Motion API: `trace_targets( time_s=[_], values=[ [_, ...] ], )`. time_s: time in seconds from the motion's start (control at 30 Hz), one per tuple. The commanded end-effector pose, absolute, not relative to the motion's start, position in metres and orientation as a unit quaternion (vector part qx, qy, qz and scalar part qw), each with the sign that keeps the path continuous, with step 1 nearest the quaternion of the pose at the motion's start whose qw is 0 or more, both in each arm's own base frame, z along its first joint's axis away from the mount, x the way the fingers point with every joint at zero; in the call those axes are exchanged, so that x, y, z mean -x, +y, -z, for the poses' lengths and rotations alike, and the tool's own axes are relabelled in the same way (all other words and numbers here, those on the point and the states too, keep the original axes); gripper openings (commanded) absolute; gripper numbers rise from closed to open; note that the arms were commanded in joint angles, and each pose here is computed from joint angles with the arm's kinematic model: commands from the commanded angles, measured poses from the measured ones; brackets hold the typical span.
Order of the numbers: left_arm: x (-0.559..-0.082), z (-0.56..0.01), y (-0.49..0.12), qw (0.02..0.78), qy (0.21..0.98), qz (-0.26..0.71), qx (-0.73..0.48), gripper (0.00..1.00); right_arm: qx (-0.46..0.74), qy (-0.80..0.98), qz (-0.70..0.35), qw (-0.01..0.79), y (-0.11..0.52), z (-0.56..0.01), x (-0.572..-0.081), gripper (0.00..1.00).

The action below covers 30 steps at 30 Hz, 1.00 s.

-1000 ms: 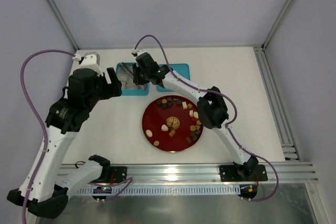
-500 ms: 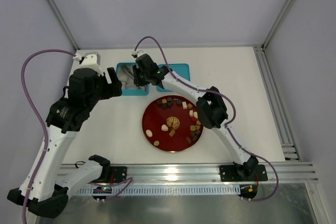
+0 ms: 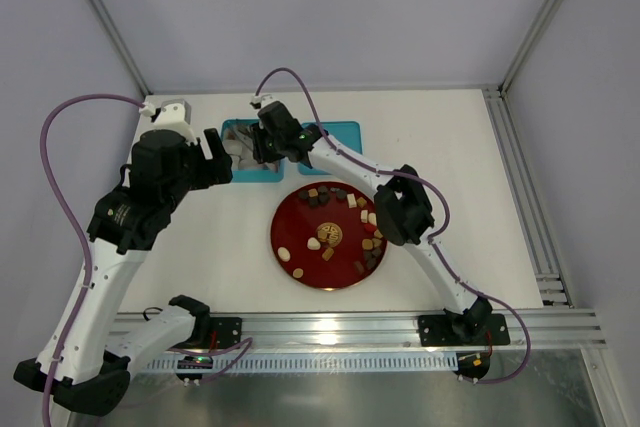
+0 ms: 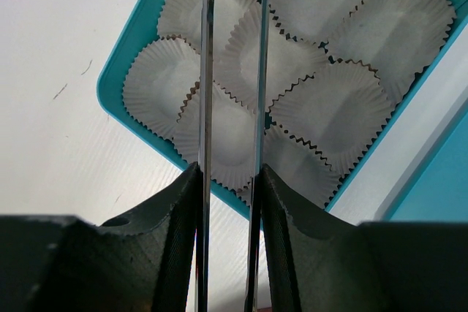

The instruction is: Pack the chocolate

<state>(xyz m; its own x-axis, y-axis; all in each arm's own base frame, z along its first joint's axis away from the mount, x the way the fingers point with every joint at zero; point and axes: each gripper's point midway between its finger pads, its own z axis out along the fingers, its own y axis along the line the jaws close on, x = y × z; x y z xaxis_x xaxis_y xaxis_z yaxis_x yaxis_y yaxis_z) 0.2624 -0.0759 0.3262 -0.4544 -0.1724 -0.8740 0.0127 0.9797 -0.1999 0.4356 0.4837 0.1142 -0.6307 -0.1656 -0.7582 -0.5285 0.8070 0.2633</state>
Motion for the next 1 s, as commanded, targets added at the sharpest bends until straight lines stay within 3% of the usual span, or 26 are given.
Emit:
trace_targets(
  time_s=[0.0, 0.63, 0.8, 0.97],
  values=[
    [-0.267, -0.329, -0.077, 0.527, 0.844, 0.091, 0.046, 0.8, 0.197, 0.841, -0.263, 0.43, 0.495, -0.166, -0.444, 0.39],
    [-0.271, -0.334, -0.077, 0.532, 0.84, 0.091, 0.054, 0.8, 0.179, 0.808, -0.26, 0.497, 0.462, -0.261, -0.436, 0.38],
    [-0.273, -0.337, -0.076, 0.536, 0.838, 0.088, 0.058, 0.8, 0.172, 0.814, -0.248, 0.497, 0.425, -0.285, -0.408, 0.37],
    [-0.276, -0.337, -0.077, 0.536, 0.837, 0.09, 0.061, 0.81, 0.171, 0.844, -0.228, 0.454, 0.379, -0.264, -0.362, 0.35]
  ],
)
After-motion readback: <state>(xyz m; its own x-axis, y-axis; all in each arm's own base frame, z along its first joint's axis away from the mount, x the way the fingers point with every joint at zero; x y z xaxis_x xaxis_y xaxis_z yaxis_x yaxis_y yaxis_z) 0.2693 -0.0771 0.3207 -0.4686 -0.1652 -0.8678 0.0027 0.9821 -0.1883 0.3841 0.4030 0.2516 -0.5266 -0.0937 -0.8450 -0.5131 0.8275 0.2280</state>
